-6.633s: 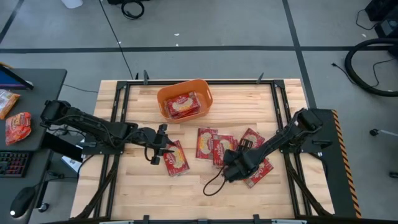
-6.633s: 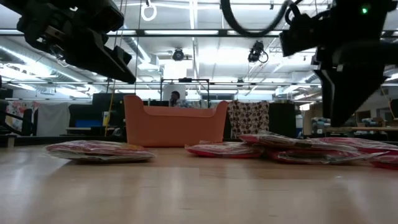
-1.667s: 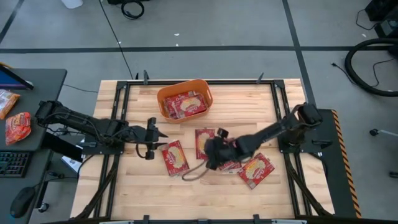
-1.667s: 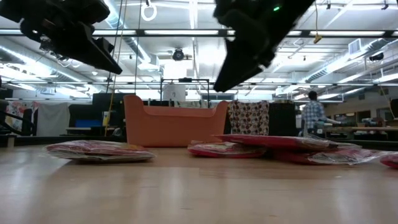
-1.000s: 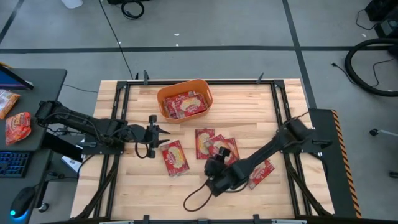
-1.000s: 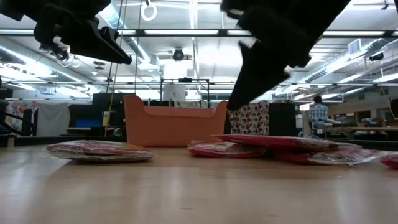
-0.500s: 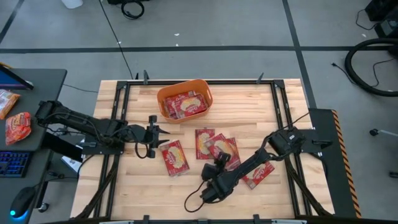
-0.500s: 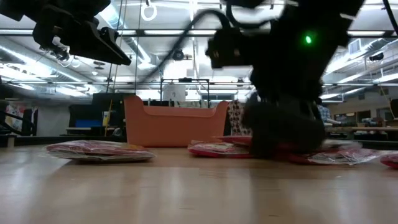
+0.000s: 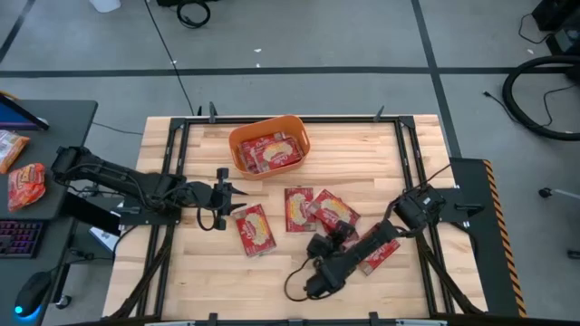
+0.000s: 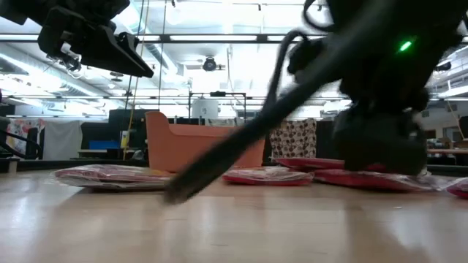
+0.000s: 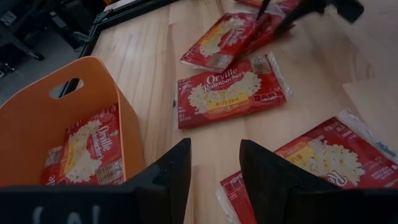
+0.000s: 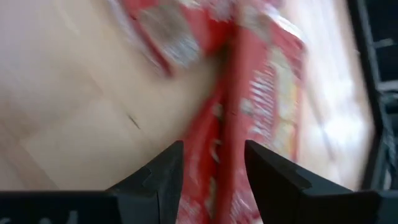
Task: Sort popcorn bags into baskets
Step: Put the red popcorn bag into the orange bin
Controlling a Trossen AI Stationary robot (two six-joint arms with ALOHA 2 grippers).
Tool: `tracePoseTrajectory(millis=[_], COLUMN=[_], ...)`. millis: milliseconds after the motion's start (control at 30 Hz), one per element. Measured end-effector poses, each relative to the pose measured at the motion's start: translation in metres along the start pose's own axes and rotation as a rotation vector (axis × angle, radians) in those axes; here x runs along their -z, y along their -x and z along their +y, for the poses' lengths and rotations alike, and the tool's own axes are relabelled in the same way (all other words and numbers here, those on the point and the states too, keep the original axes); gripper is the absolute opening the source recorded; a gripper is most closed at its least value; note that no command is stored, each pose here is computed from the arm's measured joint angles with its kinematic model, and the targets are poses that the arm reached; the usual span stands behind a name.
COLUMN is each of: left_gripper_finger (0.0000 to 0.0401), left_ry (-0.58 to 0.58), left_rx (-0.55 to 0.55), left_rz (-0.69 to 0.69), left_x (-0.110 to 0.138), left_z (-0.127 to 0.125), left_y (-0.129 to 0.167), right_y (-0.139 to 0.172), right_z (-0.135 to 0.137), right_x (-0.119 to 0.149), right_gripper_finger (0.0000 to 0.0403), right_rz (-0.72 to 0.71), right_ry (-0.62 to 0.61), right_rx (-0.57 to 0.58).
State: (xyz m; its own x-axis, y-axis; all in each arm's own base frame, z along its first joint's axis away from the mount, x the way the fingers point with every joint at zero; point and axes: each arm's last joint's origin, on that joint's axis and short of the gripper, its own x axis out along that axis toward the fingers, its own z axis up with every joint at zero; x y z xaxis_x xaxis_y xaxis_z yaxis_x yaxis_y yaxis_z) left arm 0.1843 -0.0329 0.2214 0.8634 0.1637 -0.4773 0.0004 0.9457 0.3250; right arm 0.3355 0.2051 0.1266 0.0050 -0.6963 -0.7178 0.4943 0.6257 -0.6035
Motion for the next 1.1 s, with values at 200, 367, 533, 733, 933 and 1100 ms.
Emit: tracePoseTrajectory(millis=[200, 367, 533, 733, 933, 1100], left_gripper_finger=[0.0141, 0.0141, 0.0141, 0.0141, 0.0141, 0.0141], left_ry=[0.000, 0.001, 0.001, 0.001, 0.002, 0.001], left_rx=[0.000, 0.000, 0.000, 0.000, 0.000, 0.000], left_rz=[-0.001, -0.002, -0.004, -0.004, -0.005, -0.005], left_x=[0.000, 0.000, 0.000, 0.000, 0.000, 0.000], left_z=[0.000, 0.000, 0.000, 0.000, 0.000, 0.000], left_y=[0.000, 0.000, 0.000, 0.000, 0.000, 0.000], right_y=[0.035, 0.038, 0.023, 0.001, -0.012, -0.020], right_z=[-0.016, -0.013, -0.013, -0.008, -0.011, -0.012], right_x=[0.020, 0.030, 0.034, 0.029, 0.017, 0.010], right_gripper_finger=[0.0174, 0.0175, 0.0189, 0.0243, 0.0284, 0.0269], right_rz=[-0.117, -0.216, -0.263, -0.248, -0.221, -0.202], right_ry=[-0.039, 0.034, 0.041, 0.026, 0.038, 0.077], right_rx=[0.015, 0.041, 0.088, 0.082, 0.100, 0.108])
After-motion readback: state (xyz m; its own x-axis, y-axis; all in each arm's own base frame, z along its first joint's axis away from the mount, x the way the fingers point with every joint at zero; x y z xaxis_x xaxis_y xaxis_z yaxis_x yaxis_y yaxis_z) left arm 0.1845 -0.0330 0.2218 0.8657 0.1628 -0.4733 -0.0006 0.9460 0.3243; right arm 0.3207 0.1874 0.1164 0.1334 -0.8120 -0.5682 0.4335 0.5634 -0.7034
